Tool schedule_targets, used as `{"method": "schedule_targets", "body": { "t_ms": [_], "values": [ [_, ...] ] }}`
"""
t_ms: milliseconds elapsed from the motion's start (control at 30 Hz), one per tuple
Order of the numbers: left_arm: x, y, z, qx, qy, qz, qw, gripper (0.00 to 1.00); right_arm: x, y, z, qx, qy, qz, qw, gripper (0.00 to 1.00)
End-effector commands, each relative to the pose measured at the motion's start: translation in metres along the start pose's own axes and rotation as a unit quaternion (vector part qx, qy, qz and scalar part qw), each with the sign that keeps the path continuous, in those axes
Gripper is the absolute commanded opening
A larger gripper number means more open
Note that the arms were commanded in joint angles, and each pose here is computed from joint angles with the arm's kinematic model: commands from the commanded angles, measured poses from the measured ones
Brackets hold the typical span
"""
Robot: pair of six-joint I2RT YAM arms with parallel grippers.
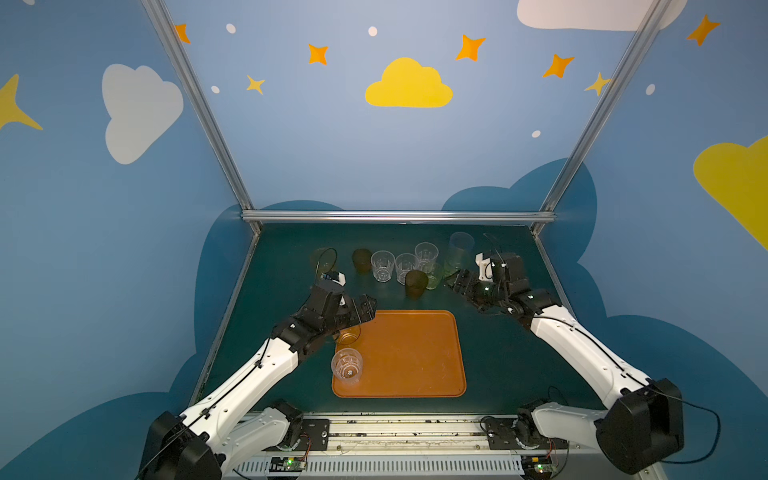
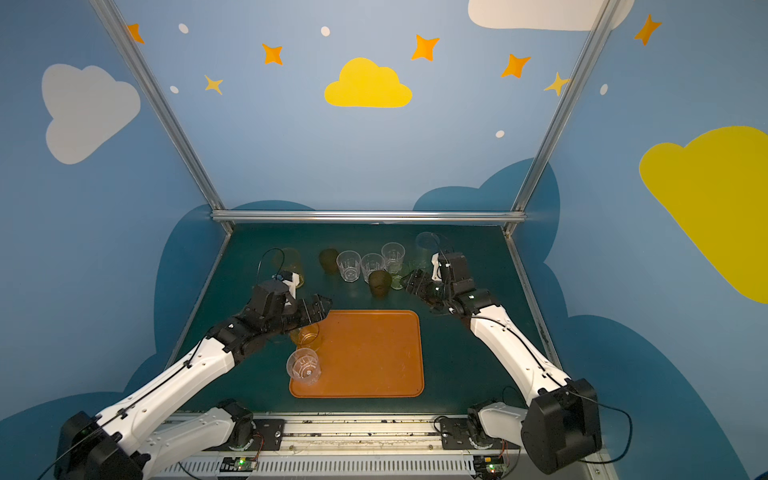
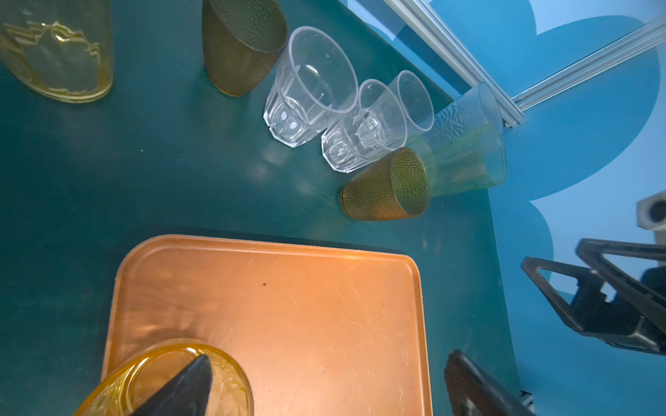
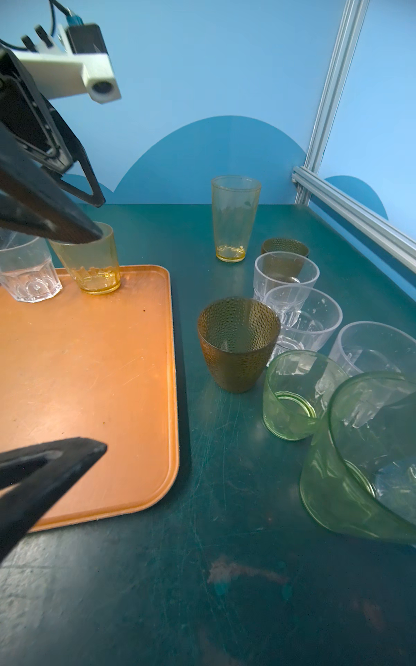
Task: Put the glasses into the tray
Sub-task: 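Hold left gripper by the tray while right gripper reaches toward the amber dotted glass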
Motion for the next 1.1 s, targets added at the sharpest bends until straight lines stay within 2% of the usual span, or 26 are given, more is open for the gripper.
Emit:
{"method": "schedule_targets", "body": {
  "t_ms": [0, 167, 267, 367, 433, 600, 733, 967, 1067],
  "values": [
    [-0.004, 0.003, -0.003, -0.011, 0.006, 0.018, 1.000, 1.00, 0.004, 0.003, -0.005, -0.001, 0.004, -0.001, 1.000, 0.82],
    [-0.004, 0.009, -0.002, -0.006, 0.014, 0.020, 1.000, 1.00, 0.005, 0.016, -0.009, -0.009, 0.014, -0.008, 1.000, 0.75],
    [-0.006, 0.012, 0.001, 0.001, 0.016, 0.034, 0.999, 1.00, 0.011, 0.029, -0.009, 0.000, 0.021, -0.023, 1.000, 0.58],
    [-0.010, 0.012, 0.003, 0.010, 0.018, 0.052, 0.998, 1.00, 0.018, 0.044, -0.009, 0.010, 0.018, -0.025, 0.999, 0.58],
    [-0.011, 0.013, 0.004, 0.014, 0.020, 0.060, 0.998, 1.00, 0.021, 0.055, -0.008, 0.018, 0.017, -0.014, 1.000, 0.51],
    [-0.014, 0.012, 0.006, 0.015, 0.023, 0.069, 0.997, 1.00, 0.027, 0.077, -0.007, 0.025, 0.014, 0.012, 1.000, 0.50],
    [-0.017, 0.010, 0.009, 0.013, 0.028, 0.082, 0.996, 1.00, 0.025, 0.090, -0.008, 0.024, 0.019, 0.033, 0.999, 0.43],
    [-0.015, 0.007, 0.010, 0.000, 0.026, 0.077, 0.997, 1.00, 0.023, 0.101, -0.007, 0.014, 0.015, 0.088, 0.996, 0.43],
    [-0.014, 0.009, 0.011, 0.004, 0.022, 0.075, 0.997, 1.00, 0.018, 0.105, -0.007, 0.011, 0.020, 0.099, 0.995, 0.38]
  ]
}}
Point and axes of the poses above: each gripper's point midway between its finger pads, its own y axis out along the fingers, its own x axis along the line the jaws close on, z = x × y, the point moved 7 cm from there along -y, back along the fingers, and after that the axes turned 6 degrees about y, right-handed, at the moved point
